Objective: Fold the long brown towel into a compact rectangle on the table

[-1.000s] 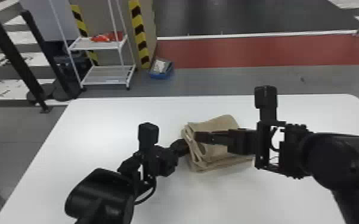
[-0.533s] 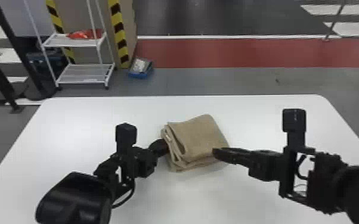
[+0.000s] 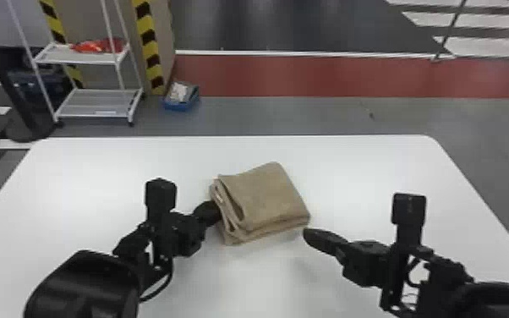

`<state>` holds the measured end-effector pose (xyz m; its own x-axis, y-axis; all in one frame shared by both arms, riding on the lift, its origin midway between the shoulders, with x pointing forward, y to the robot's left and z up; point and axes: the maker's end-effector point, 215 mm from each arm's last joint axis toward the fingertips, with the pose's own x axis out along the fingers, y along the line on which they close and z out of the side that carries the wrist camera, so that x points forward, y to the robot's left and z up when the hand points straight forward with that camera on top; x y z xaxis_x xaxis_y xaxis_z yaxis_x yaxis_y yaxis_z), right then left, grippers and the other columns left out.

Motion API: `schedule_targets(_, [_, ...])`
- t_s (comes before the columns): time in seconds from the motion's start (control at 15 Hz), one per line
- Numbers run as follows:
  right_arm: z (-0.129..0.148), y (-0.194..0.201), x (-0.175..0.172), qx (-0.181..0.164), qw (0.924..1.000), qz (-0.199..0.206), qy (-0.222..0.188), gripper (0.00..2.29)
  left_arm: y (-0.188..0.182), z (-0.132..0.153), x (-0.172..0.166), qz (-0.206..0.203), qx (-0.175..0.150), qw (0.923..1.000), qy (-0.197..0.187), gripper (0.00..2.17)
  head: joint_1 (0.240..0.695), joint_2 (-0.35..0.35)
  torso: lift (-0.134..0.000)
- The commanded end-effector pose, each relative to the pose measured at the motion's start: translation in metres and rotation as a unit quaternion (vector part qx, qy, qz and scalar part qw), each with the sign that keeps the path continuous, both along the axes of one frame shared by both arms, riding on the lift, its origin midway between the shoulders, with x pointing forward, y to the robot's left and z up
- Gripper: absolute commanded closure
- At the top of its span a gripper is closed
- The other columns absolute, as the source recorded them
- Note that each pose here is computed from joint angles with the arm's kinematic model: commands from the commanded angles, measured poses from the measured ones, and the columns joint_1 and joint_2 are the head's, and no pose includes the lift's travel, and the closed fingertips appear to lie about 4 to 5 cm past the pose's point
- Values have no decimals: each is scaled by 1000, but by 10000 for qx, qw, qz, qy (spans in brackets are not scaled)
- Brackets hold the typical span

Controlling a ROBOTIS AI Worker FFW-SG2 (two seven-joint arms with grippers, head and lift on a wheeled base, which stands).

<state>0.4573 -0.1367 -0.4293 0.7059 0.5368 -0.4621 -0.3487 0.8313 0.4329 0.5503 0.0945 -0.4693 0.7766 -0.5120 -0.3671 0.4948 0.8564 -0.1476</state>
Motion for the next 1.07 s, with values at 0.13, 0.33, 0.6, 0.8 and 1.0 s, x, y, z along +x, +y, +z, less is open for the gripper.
schedule_targets(0.13, [-21, 16, 31, -46, 9999, -90, -5, 1865, -2, -1, -1, -23, 11, 10000, 29, 2115, 695, -45, -119])
schedule_targets(0.33, [-33, 19, 55, -120, 9997, -230, 22, 1865, -1, 3, 0, -13, 0, 10000, -4, 2111, 695, -29, -119])
schedule_targets(0.6, [-19, 6, 94, -137, 9983, -504, -277, 1865, 3, 36, -12, -31, -130, 9994, -304, 2020, 695, -33, -119])
schedule_targets(0.8, [-15, -13, 110, -170, 9969, -704, -321, 1865, 26, 66, -10, 158, -29, 9979, -634, 2020, 695, -33, -119])
schedule_targets(1.0, [-11, -27, 130, -171, 9954, -862, -389, 1865, 70, 88, 5, 556, -49, 9943, -909, 2020, 695, -27, -119])
